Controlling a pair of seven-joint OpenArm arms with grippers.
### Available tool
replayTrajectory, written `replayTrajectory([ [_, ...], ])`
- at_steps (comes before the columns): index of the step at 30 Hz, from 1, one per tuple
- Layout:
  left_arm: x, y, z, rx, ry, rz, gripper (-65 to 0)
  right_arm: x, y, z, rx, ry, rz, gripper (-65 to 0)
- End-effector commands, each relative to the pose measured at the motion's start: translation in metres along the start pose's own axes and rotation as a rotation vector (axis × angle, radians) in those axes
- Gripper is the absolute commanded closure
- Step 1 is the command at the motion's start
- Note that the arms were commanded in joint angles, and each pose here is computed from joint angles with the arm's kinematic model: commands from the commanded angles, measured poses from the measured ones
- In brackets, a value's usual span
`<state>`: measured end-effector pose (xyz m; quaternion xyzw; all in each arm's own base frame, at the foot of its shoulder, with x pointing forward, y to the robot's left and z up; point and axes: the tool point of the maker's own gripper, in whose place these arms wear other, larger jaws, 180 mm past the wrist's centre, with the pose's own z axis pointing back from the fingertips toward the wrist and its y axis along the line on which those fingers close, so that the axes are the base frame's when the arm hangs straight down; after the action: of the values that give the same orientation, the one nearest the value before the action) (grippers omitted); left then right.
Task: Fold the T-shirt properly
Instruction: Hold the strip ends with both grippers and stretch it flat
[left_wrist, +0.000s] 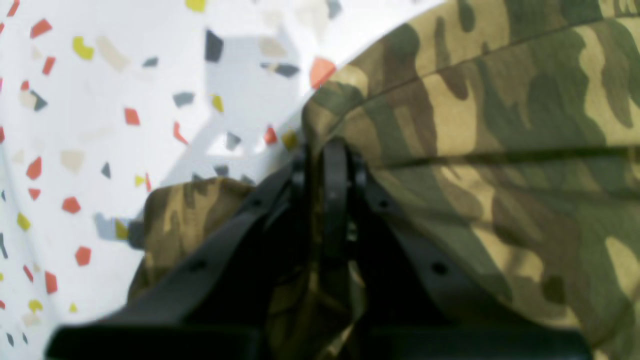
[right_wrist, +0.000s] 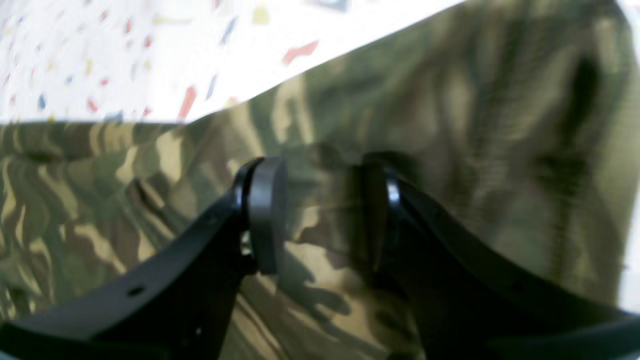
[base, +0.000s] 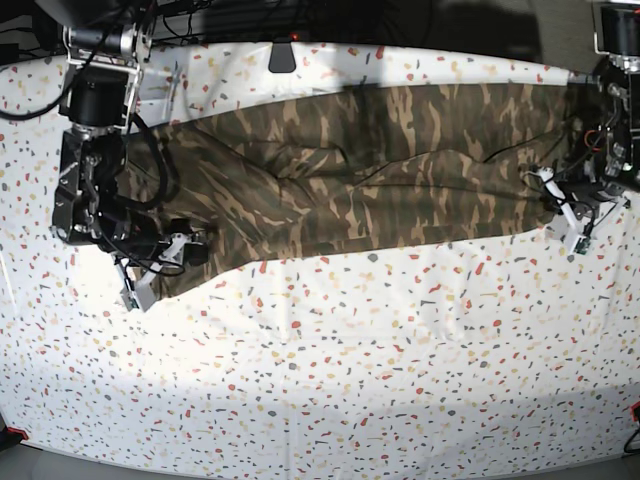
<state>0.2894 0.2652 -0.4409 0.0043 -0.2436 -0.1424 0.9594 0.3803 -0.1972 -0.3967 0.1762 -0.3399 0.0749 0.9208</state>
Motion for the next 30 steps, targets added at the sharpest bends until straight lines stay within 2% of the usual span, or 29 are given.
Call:
replayTrajectory([
  [1, -0.013, 0.006, -0.005, 0.030, 0.069, 0.004, 0.0, 0.026, -0.004, 0.007, -0.006, -0.061, 0.021, -25.4],
  [7, 0.004, -0.008, -0.027, -0.018, 0.059, 0.075, 0.0, 0.035, -0.004, 0.008, -0.008, -0.077, 0.029, -25.4],
  [17, 0.044, 0.009, -0.023, 0.035, 0.005, 0.042, 0.0, 0.049, -0.009, 0.010, -0.043, -0.118, 0.062, -25.4],
  [27, 0.047, 0.011, -0.022, 0.039, 0.002, 0.041, 0.0, 0.069, -0.007, 0.013, -0.039, -0.131, 0.074, -25.4],
  [28, 0.048, 0.012, -0.021, 0.041, 0.001, 0.041, -4.1, 0.068, -0.007, 0.013, -0.040, -0.128, 0.074, -25.4],
  [30, 0.053, 0.013, -0.020, 0.043, -0.003, 0.041, -17.3, 0.067, -0.008, 0.013, -0.040, -0.120, 0.074, -25.4],
])
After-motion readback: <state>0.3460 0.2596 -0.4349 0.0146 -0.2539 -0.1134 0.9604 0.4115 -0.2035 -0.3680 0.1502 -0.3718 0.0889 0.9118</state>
